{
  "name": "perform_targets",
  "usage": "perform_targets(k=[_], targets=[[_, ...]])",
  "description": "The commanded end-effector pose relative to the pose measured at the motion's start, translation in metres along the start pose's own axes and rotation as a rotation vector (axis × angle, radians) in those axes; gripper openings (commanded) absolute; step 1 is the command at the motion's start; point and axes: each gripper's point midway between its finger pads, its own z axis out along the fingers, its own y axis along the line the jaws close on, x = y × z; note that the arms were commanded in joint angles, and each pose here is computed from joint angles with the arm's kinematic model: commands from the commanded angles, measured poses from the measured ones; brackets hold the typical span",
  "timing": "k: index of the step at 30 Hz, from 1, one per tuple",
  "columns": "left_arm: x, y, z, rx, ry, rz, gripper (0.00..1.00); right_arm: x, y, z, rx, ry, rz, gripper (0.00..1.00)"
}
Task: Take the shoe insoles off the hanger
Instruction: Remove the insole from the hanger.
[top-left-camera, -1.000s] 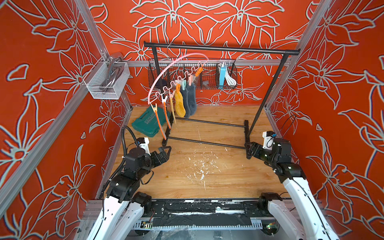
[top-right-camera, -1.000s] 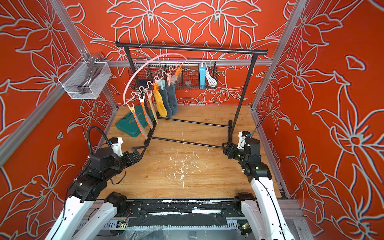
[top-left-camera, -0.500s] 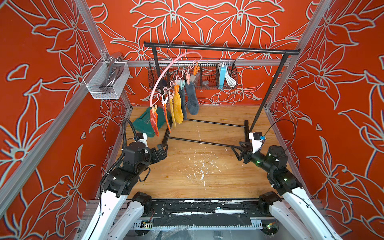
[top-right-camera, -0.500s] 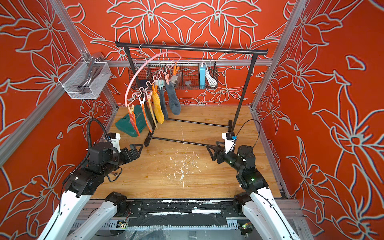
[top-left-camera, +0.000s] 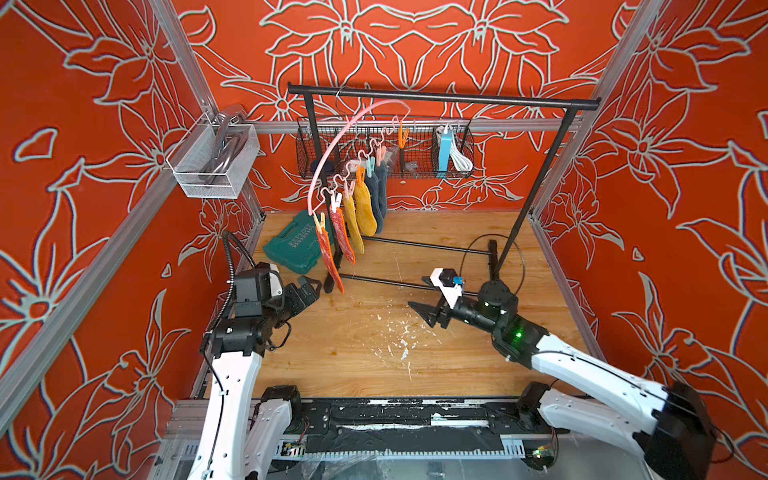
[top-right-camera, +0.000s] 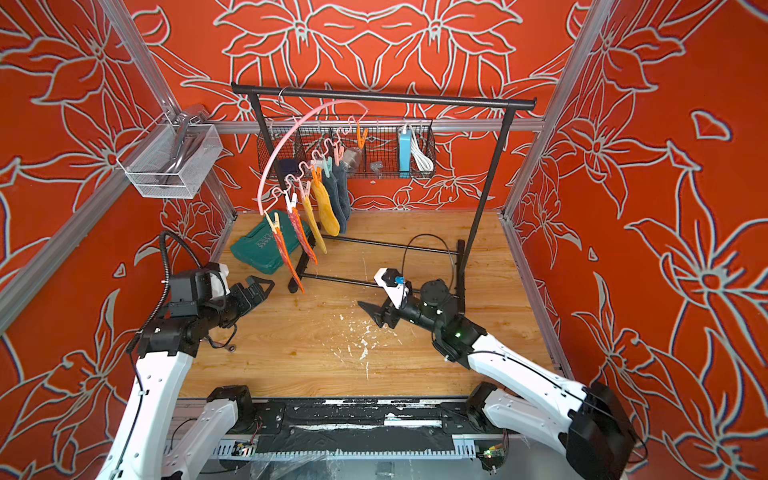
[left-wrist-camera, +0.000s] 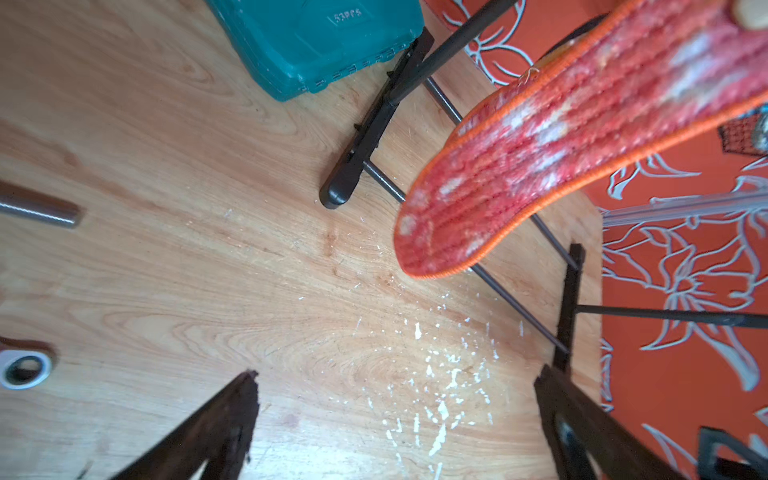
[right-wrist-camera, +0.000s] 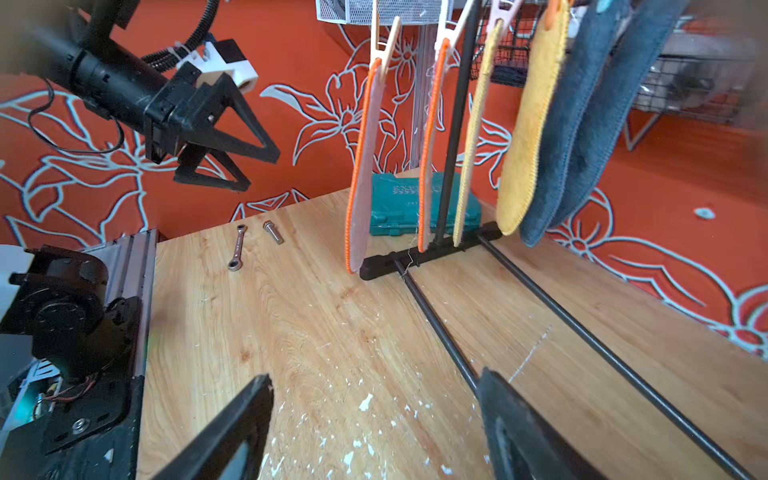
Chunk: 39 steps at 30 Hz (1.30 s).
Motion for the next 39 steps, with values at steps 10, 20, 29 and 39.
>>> perform_targets(k=[10,20,29,39], targets=[[-0.003,0.038,0.010,-0.049,-0.015,-0.216,0.98,-0.073,0.004,0.099,-0.036,-0.224,-0.099,0.85],[0.006,0.042,0.011,-0.042,-0.009,-0.230,0.98,-0.084,-0.010,0.166,-0.038,-0.254,-0.087,0.86],[0.015,0.047,0.015,-0.038,0.012,-0.230,0.98,-0.073,-0.015,0.223,-0.068,-0.256,-0.026,0.83],[0.012,0.044,0.013,-0.034,0.005,-0.225,0.98,-0.058,-0.015,0.274,-0.064,-0.235,0.030,0.81]])
